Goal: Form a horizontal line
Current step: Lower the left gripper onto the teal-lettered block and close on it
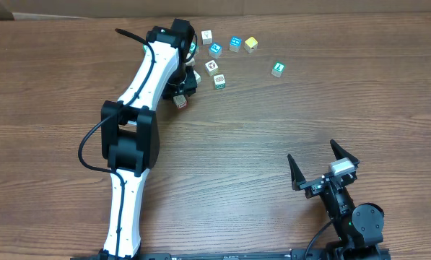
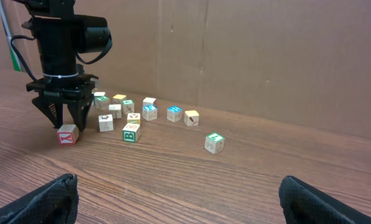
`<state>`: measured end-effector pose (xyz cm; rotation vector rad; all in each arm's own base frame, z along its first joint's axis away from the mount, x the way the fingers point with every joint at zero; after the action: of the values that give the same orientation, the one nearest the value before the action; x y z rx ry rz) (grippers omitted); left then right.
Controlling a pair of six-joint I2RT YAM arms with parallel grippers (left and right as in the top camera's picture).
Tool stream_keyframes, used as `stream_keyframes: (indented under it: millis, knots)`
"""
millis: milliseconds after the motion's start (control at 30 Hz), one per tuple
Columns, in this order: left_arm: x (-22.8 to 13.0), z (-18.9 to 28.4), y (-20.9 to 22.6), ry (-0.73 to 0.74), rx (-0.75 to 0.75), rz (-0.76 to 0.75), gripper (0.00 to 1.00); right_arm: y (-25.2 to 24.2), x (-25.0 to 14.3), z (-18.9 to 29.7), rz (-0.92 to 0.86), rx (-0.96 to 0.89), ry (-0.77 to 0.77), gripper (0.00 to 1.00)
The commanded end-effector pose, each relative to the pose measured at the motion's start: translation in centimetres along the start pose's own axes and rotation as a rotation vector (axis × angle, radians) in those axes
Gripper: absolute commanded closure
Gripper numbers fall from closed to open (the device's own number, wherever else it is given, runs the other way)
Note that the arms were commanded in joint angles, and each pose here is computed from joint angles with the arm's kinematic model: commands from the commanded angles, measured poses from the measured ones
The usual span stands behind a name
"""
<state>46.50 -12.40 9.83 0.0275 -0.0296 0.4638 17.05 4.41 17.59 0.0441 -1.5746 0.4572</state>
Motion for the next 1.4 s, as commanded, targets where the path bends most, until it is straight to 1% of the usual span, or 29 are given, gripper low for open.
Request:
stream_keyframes:
  millis: [0, 167, 367, 533, 667, 700, 833, 1233, 1367]
  knots:
    - [-0.52, -0.76, -0.19, 0.012, 0.017, -0.020, 0.56, 0.16, -0.18, 0.00, 0.001, 0.006, -0.006, 0.00]
    - [-0.58, -0.76, -0.18, 0.016, 0.017, -0.021, 0.57, 0.16, -0.18, 0.00, 0.001, 0.006, -0.006, 0.00]
    - [-0.81, -0.75, -0.43, 0.015, 0.017, -0.029, 0.64, 0.16, -0.18, 0.00, 0.001, 0.006, -0.006, 0.00]
    - [-0.86, -0.74, -0.51, 0.015, 0.016, -0.058, 0.66, 0.16, -0.18, 0.00, 0.001, 0.006, -0.006, 0.00]
    - [-0.87, -0.75, -0.50, 0.016, 0.016, -0.094, 0.72, 0.16, -0.18, 0.00, 0.001, 0.006, -0.006, 0.00]
    - [-0.88, -0.75, -0.50, 0.016, 0.017, -0.094, 0.73, 0.16, -0.18, 0.00, 0.001, 0.006, -0.006, 0.00]
    - [-0.87, -0.74, -0.51, 0.016, 0.016, -0.094, 0.68, 0.16, -0.18, 0.00, 0.001, 0.006, -0.006, 0.00]
    - [-1.07, -0.55, -0.52, 0.030, 0.007, -0.117, 0.70, 0.16, -0.18, 0.00, 0.001, 0.006, -0.006, 0.00]
    - [-1.20, -0.02, -0.39, 0.030, 0.008, -0.121, 0.72, 0.16, -0.18, 0.00, 0.001, 0.006, -0.006, 0.00]
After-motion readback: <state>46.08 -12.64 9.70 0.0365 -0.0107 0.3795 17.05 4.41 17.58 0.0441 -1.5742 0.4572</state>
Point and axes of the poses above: each gripper's point midway between its finger pads, its own z axis back along the fingers, its own y axis along the line the jaws close on, x = y × z, the point moved 7 cm from there along z, back along the fingers, and after that the axes turned 11 degrees about z, right-handed, at the moved point
